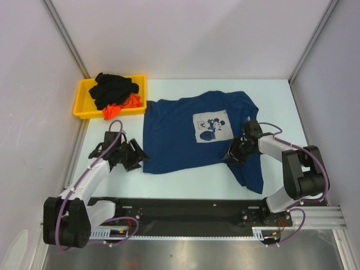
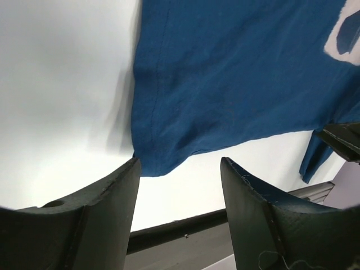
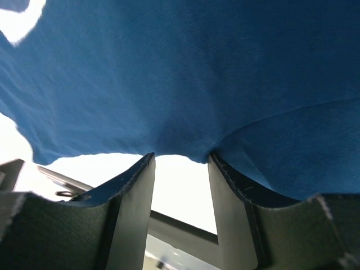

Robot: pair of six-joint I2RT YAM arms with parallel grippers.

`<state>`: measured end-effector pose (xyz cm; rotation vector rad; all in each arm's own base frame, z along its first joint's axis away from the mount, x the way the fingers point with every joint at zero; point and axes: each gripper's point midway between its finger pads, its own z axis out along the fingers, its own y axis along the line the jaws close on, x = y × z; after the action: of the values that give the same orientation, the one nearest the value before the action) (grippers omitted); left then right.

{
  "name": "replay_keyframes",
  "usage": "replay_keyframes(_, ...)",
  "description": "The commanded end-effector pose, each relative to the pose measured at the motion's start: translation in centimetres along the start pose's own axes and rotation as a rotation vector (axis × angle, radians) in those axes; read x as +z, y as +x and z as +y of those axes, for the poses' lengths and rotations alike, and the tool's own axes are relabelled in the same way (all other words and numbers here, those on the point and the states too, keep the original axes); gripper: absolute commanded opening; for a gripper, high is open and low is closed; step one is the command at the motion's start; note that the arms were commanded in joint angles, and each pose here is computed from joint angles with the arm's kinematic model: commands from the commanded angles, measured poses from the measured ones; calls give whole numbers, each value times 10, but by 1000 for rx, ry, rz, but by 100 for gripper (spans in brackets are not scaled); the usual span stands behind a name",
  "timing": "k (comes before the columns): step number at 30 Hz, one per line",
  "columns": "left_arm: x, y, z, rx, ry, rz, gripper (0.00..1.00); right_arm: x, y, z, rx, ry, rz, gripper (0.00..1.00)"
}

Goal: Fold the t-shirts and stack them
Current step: Flatten the tshirt out

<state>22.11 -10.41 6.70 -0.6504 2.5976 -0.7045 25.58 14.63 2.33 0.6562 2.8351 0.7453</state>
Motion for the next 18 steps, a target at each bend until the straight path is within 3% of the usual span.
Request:
replay_keyframes(1,-5,-20,-21,34,65,-56,65,8,-25,-17,70,39,-105,49)
replay_keyframes(6,1,-14,-36,50,164,-4,67,-4,-61,-53,100,160,-159,48)
replay_keyframes(10,5,-9,-37,51,176,33,76,-28,-95,-75,45,269,-233,48)
replay_keyframes(14,5,-6,-27,47,121,48,81,-49,-104,-34,-128,225,-264,50)
replay_keyframes(18,5,-10,-17,11,44,28,85,-59,-65,32,-293,72,-254,60)
